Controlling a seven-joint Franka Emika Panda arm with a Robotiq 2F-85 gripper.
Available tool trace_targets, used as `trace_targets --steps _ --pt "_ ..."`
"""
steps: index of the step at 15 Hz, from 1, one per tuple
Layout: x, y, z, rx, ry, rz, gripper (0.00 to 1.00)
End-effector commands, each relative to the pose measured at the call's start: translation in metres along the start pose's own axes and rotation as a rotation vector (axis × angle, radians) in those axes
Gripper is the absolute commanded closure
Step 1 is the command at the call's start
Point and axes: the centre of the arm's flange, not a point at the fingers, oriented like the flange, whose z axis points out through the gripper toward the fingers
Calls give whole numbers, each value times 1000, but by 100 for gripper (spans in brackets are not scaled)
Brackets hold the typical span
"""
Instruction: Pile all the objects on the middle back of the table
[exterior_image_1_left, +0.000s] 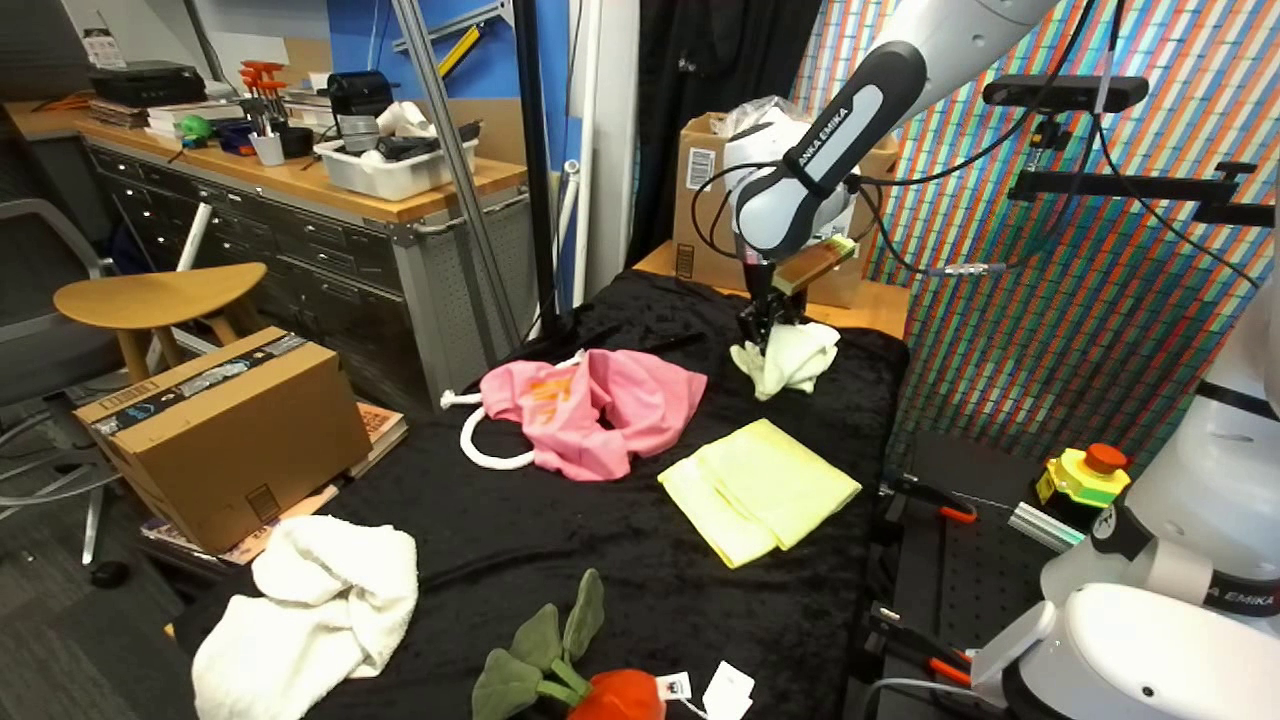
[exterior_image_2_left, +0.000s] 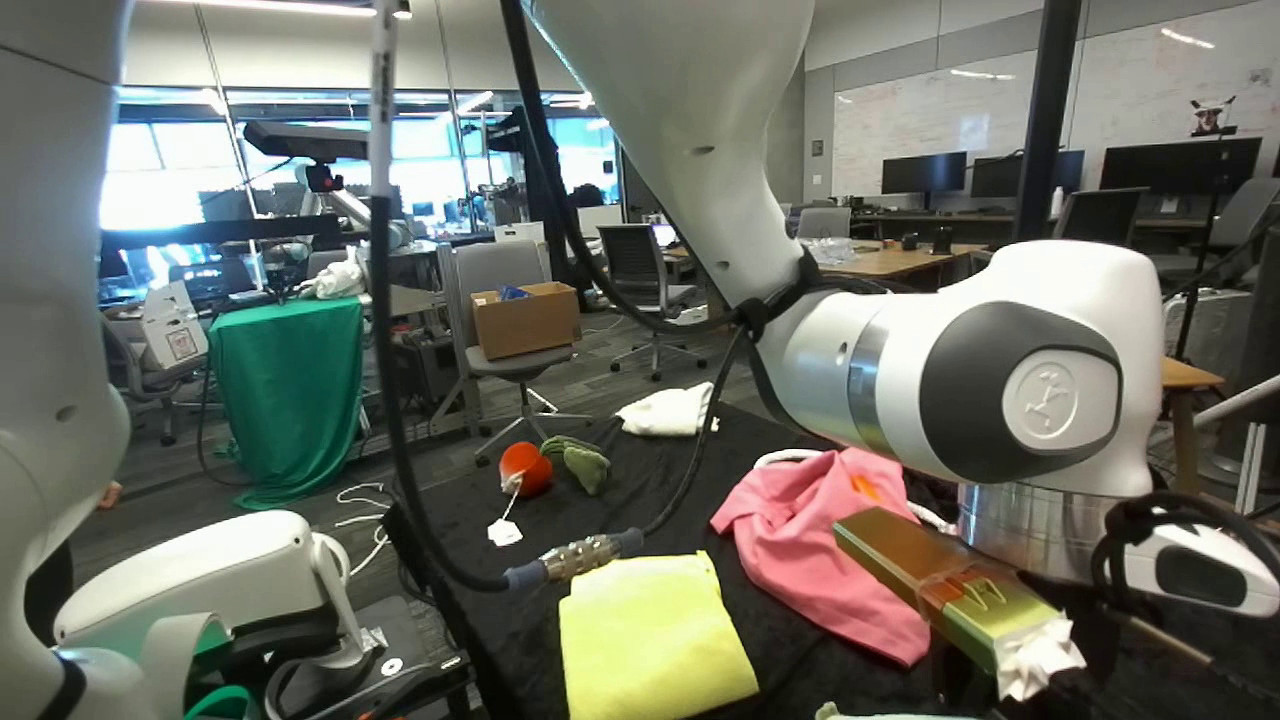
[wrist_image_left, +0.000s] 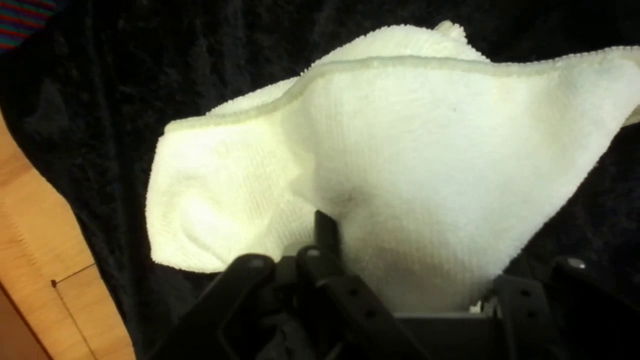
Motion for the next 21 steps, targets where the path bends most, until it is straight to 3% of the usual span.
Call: trace_targets --steps 1,5,13,21 --pt "1 4 -24 10 19 8 72" --pt "-7 5 -53 19 63 -12 99" --pt "-27 -9 -123 70 191 -110 97" --pt "-58 -78 -246 79 439 -322 97"
